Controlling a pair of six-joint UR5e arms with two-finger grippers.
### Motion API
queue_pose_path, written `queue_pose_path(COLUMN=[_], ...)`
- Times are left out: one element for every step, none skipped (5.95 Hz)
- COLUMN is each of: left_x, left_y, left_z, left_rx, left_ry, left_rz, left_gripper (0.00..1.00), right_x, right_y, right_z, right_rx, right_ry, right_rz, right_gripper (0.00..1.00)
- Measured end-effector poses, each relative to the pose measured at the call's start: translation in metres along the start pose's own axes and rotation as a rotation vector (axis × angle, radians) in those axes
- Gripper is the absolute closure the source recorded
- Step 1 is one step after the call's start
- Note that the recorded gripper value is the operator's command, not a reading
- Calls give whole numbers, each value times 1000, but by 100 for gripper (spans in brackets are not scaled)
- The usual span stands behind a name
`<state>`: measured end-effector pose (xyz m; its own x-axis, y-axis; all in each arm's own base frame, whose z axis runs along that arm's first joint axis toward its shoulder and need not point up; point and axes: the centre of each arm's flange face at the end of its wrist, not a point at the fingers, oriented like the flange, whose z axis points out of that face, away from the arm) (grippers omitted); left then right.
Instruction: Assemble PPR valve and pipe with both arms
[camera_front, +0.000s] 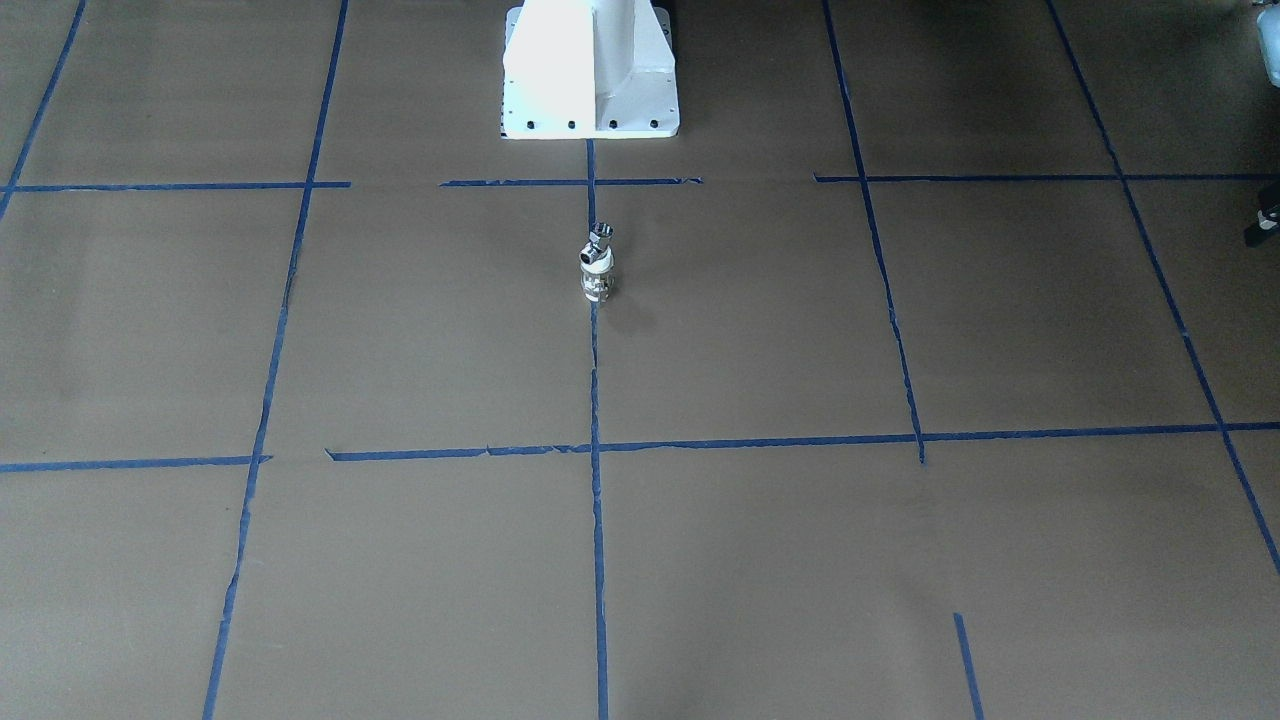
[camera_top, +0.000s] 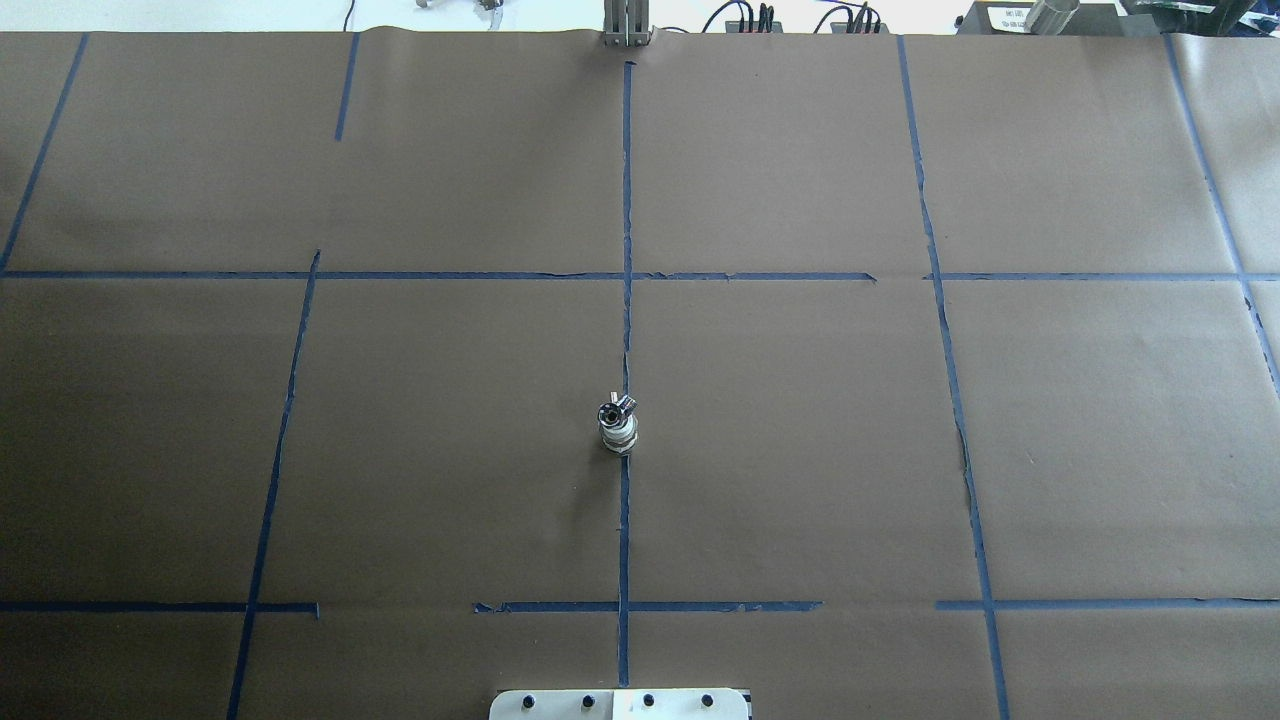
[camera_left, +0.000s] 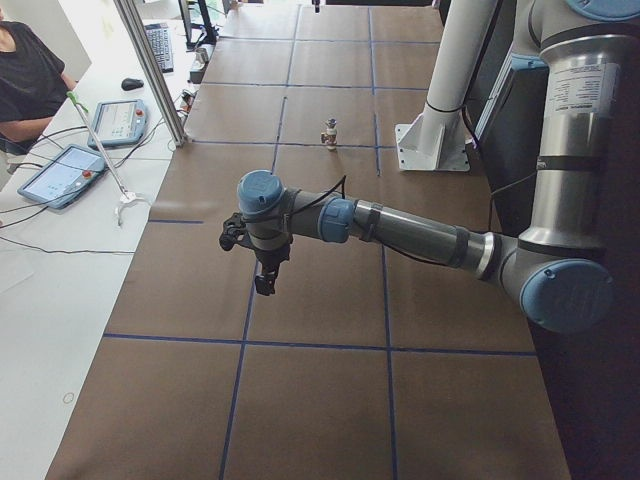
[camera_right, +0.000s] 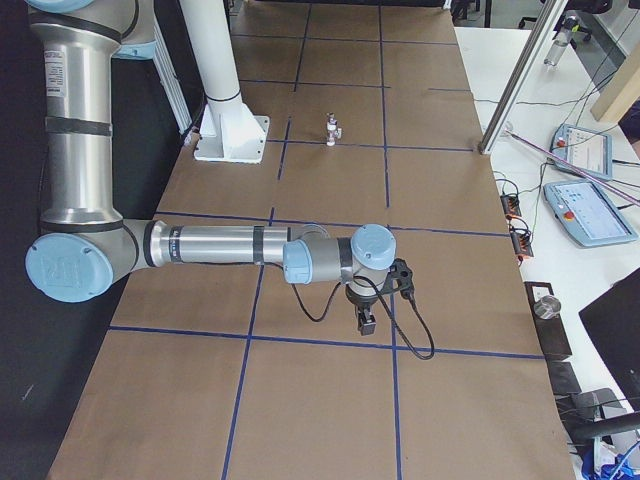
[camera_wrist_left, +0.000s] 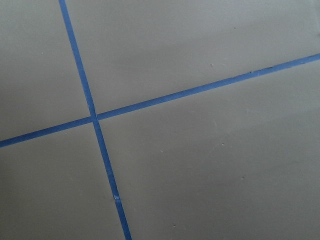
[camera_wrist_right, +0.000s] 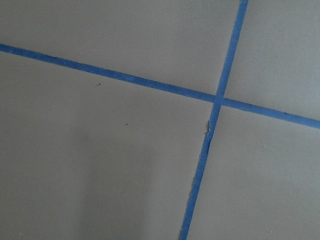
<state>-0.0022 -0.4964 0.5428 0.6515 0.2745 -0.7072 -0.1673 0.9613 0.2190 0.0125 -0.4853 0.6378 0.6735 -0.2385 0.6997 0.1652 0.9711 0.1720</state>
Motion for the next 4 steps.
queue_pose_path(left_x=[0, 0, 1, 1], left_y=[0, 0, 0, -1], left_z=[0, 0, 0, 0], left_rx=[0, 1, 1, 1], left_ry=[0, -1, -2, -3], left_rz=[0, 0, 1, 2], left_gripper=[0, 0, 0, 0], right_x=[-2, -4, -5, -5], right_y=[-4, -8, -10, -11], right_z=[0, -1, -2, -2], right_rx=[1, 3, 5, 6], right_ry=[-2, -2, -3, -4], right_rz=[-2, -5, -7, -8], right_gripper=[0, 0, 0, 0])
